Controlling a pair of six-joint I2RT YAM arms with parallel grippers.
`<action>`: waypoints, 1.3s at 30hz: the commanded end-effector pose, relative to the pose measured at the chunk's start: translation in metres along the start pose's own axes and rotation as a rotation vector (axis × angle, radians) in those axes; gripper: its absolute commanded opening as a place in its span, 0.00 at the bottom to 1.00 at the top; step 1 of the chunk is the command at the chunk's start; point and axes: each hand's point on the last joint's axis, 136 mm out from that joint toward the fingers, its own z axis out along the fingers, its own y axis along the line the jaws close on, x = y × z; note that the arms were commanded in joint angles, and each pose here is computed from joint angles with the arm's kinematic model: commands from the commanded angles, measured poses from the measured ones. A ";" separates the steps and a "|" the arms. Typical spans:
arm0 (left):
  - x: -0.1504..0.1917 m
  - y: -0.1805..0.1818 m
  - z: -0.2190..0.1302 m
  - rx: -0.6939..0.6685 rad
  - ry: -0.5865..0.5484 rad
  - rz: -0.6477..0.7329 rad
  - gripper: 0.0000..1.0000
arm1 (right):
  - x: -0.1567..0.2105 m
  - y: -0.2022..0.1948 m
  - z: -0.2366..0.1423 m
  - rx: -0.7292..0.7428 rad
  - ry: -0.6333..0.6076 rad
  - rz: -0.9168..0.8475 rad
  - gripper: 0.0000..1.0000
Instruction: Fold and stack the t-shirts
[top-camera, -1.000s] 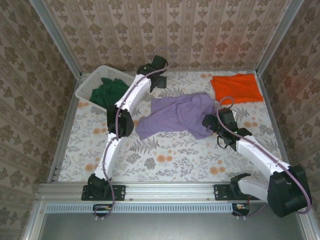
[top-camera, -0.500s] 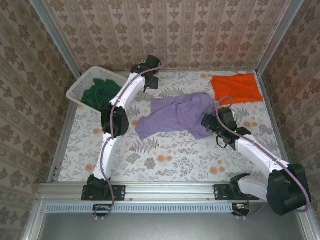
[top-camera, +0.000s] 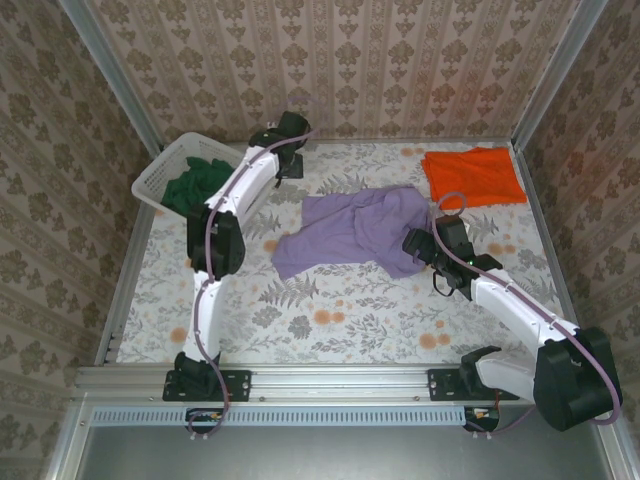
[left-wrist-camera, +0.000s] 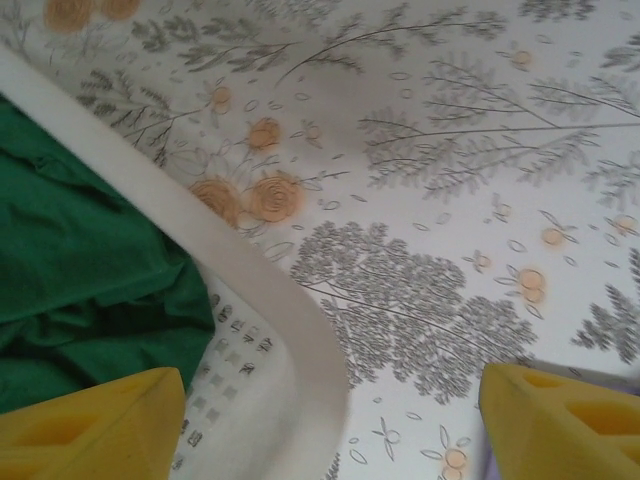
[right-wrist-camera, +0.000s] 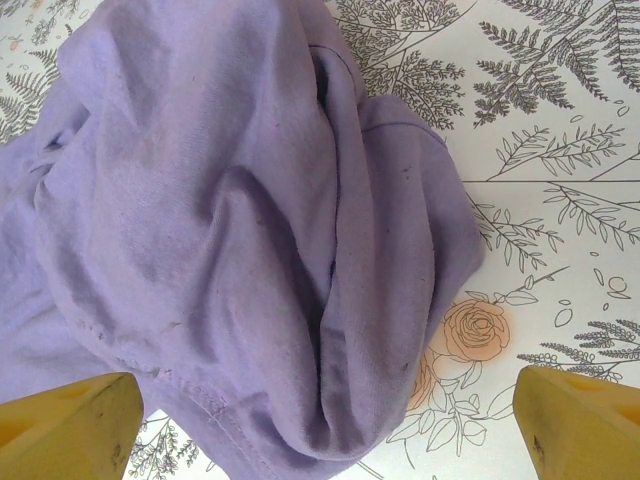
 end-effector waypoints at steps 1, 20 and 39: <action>0.002 0.021 0.023 -0.014 0.042 -0.100 0.77 | -0.005 0.007 -0.001 -0.015 0.008 0.011 0.97; 0.050 -0.037 -0.001 0.170 0.093 0.167 0.18 | -0.004 0.007 -0.001 -0.017 0.011 0.015 0.95; 0.139 0.061 -0.050 0.246 0.182 -0.054 0.66 | 0.003 0.010 0.004 -0.040 0.037 0.040 0.94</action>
